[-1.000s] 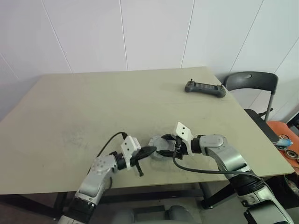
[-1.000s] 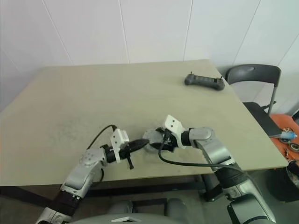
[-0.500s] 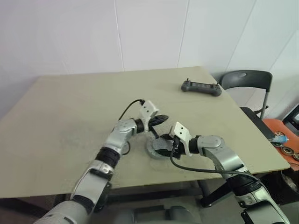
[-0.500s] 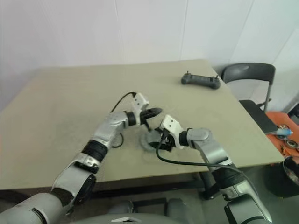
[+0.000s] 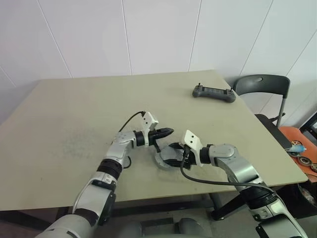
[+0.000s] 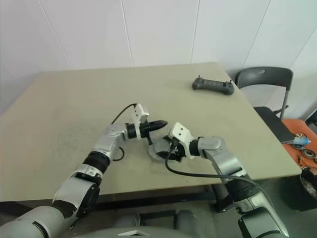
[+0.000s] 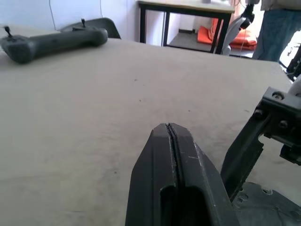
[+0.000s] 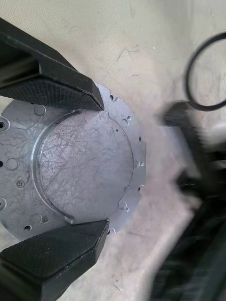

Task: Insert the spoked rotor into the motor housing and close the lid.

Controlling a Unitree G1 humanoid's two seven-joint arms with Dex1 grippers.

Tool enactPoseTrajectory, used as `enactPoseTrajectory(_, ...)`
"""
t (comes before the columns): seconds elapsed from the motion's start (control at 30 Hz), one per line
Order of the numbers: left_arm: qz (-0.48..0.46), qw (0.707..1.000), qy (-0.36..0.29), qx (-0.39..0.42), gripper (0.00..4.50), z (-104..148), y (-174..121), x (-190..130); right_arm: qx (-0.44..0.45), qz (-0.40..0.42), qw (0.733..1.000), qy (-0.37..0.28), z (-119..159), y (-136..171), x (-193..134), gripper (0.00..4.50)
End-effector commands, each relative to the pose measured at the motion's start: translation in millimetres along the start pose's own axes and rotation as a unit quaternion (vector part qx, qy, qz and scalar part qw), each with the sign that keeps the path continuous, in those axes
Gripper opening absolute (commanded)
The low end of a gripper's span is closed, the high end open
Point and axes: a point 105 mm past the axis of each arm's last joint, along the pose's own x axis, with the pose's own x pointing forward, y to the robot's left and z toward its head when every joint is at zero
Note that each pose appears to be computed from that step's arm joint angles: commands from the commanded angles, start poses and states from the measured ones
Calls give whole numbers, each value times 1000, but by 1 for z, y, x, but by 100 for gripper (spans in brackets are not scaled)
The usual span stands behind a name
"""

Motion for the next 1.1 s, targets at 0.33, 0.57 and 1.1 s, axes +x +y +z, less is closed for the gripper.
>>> enactPoseTrajectory(0.33, -48, 994, 89, 29, 0, -18, -5, -28, 38, -18, 997, 63, -35, -3, 1, 323)
enactPoseTrajectory(0.57, -55, 989, 137, 21, 0, -37, -5, -30, 39, -22, 997, 64, -36, -4, 0, 323)
enactPoseTrajectory(1.1, -125, 977, 172, -6, 0, -50, -17, -43, 39, -26, 997, 66, -37, -5, 0, 323)
